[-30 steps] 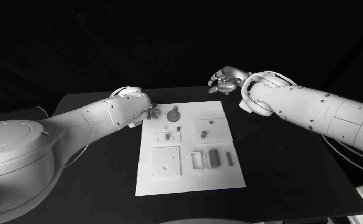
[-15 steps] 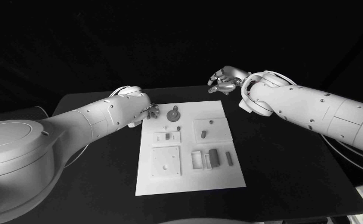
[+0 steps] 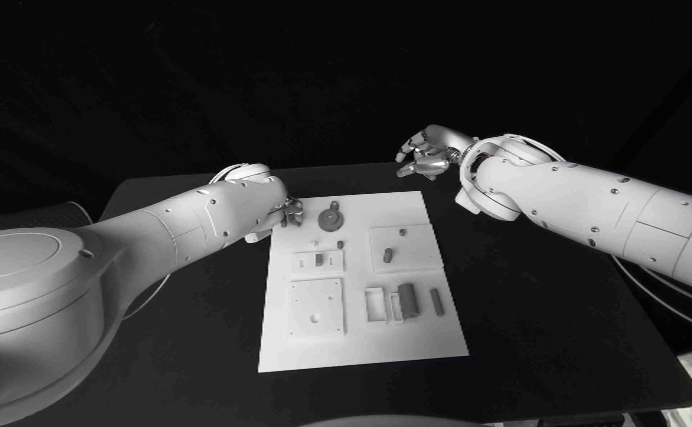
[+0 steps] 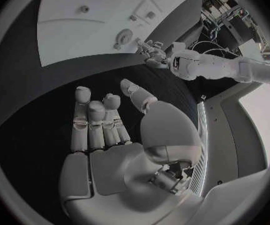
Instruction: Assemble the parts on the task board
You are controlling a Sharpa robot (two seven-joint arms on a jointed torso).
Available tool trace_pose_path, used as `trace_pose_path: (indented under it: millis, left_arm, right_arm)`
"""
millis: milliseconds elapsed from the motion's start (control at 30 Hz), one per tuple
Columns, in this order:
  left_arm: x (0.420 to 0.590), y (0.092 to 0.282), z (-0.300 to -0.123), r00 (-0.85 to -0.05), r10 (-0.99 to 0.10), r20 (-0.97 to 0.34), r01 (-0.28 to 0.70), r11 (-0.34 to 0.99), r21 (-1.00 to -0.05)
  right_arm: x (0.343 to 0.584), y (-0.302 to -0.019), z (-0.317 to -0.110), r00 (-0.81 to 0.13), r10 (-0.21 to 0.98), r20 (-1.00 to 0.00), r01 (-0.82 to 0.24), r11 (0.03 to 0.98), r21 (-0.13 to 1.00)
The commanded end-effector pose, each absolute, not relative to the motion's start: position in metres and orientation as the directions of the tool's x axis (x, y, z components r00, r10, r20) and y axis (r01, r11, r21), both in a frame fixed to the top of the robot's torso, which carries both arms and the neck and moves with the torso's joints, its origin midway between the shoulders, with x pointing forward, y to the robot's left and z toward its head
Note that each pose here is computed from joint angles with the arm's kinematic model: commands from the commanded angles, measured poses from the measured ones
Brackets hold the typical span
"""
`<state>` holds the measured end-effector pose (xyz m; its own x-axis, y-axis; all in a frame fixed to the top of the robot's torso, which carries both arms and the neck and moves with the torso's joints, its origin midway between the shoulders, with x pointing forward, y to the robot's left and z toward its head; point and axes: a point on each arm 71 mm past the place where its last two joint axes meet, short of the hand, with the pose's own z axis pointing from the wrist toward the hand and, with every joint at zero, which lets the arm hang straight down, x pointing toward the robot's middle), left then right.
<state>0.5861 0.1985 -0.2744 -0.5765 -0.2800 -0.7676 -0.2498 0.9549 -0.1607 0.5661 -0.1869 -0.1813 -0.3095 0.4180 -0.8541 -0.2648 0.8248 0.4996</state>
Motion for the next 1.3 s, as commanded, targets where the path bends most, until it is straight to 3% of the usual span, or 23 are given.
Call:
trace_pose_path:
  millis: [33, 700, 1300]
  left_arm:
    - [0.585, 0.195, -0.275, -0.59, -0.286, -0.755, -0.238, 0.955, -0.176]
    - [0.586, 0.197, -0.274, -0.554, -0.35, -0.755, -0.268, 0.934, -0.236]
    - [0.572, 0.206, -0.265, -0.506, -0.552, -0.664, -0.4, 0.831, -0.386]
  right_arm:
    - [0.566, -0.186, -0.181, -0.317, 0.406, -0.857, -0.273, 0.826, 0.493]
    - [0.566, -0.187, -0.182, -0.317, 0.406, -0.857, -0.27, 0.828, 0.492]
    - [0.567, -0.192, -0.182, -0.317, 0.404, -0.858, -0.261, 0.832, 0.489]
